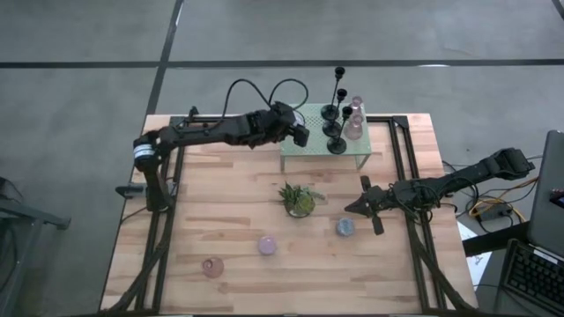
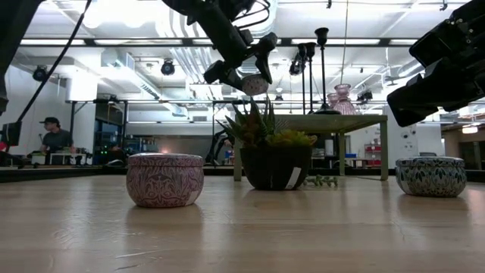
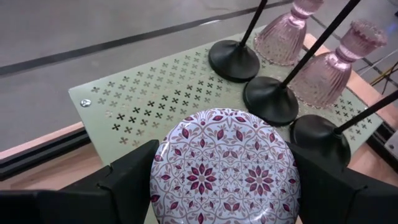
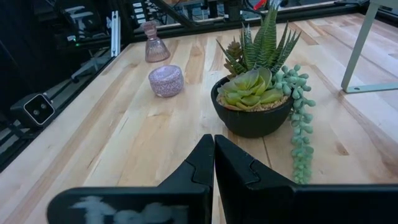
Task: Pick & Place candle stick holders
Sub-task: Put the middle white scented candle on the shelf
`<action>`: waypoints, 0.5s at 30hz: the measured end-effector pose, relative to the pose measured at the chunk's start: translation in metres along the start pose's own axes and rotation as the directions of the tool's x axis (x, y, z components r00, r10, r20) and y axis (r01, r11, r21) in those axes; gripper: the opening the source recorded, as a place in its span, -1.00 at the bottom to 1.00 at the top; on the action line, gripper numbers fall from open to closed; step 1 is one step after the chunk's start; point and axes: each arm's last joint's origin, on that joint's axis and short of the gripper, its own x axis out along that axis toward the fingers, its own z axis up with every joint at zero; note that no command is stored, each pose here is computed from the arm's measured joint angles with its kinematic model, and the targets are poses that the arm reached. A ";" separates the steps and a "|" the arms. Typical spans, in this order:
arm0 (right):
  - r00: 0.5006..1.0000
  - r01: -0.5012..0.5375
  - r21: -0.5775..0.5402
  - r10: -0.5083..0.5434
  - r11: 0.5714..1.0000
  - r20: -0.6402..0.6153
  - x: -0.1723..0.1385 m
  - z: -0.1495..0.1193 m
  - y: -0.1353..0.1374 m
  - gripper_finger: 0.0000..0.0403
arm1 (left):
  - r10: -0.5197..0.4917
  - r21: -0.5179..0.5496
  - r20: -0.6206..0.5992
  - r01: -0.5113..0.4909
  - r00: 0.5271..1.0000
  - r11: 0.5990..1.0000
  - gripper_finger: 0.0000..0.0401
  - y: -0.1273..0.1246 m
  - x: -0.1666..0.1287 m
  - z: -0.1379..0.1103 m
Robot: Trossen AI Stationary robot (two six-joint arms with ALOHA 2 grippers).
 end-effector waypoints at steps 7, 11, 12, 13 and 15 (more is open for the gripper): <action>1.000 0.000 0.000 0.000 1.000 0.000 0.000 0.000 0.000 -0.96 | -0.007 0.022 0.023 0.007 1.000 1.000 0.54 0.002 -0.002 0.012; 1.000 0.000 0.000 0.000 1.000 0.000 0.000 0.000 0.000 -0.96 | 0.003 0.033 0.023 -0.004 1.000 0.999 0.54 0.005 -0.004 0.018; 1.000 -0.001 0.000 0.001 1.000 0.000 0.000 0.000 0.000 -0.96 | 0.007 0.034 0.020 -0.008 1.000 0.999 0.54 0.005 -0.004 0.018; 1.000 0.000 0.000 0.000 1.000 0.000 0.000 0.000 0.000 -0.96 | 0.010 0.033 0.020 -0.010 1.000 0.999 0.54 0.006 -0.003 0.019; 1.000 0.000 0.000 0.000 1.000 0.000 0.000 0.000 0.000 -0.96 | 0.014 0.030 0.023 -0.014 1.000 0.999 0.54 0.008 -0.003 0.021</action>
